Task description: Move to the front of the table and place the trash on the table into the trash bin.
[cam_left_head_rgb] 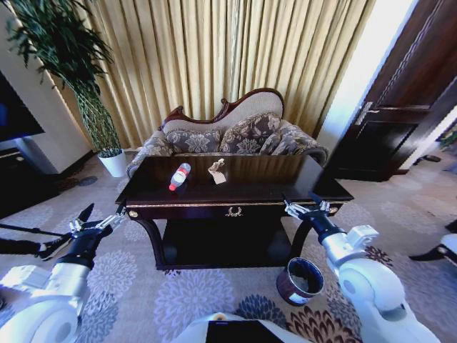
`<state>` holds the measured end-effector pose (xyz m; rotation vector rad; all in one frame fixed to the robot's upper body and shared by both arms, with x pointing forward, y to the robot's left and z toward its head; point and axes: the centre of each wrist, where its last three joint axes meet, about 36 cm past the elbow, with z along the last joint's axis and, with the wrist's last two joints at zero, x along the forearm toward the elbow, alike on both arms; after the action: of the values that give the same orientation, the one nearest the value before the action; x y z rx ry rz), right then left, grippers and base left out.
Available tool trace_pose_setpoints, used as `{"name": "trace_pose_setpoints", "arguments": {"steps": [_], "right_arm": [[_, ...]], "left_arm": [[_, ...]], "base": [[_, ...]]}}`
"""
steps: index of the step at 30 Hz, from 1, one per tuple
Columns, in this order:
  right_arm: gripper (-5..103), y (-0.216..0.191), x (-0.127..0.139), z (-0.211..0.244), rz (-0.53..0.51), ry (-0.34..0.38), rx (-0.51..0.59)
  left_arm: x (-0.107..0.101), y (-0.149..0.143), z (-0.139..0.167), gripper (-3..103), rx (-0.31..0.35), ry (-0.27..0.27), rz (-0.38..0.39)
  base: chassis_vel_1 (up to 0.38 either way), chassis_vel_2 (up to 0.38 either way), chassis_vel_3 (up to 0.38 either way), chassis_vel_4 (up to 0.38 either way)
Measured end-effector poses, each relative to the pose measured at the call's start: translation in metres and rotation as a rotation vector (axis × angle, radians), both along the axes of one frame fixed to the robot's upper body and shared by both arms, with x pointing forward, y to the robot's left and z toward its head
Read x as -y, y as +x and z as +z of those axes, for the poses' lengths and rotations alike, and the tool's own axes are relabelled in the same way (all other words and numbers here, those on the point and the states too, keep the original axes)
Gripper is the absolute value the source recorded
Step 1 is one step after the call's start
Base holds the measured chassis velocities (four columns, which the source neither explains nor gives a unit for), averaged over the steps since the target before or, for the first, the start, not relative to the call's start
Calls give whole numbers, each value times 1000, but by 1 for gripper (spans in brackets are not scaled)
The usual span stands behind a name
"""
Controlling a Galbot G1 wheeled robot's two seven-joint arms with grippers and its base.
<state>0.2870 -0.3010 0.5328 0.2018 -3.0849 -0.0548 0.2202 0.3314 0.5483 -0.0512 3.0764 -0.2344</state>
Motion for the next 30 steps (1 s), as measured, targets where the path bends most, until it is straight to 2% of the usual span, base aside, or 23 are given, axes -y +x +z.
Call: {"name": "trace_pose_setpoints", "arguments": {"steps": [30], "right_arm": [[100, 1, -4, -2, 19, 14, -6]], "left_arm": [[0, -1, -1, 100, -4, -1, -1]], "base": [[-91, 88, 87, -87]]}}
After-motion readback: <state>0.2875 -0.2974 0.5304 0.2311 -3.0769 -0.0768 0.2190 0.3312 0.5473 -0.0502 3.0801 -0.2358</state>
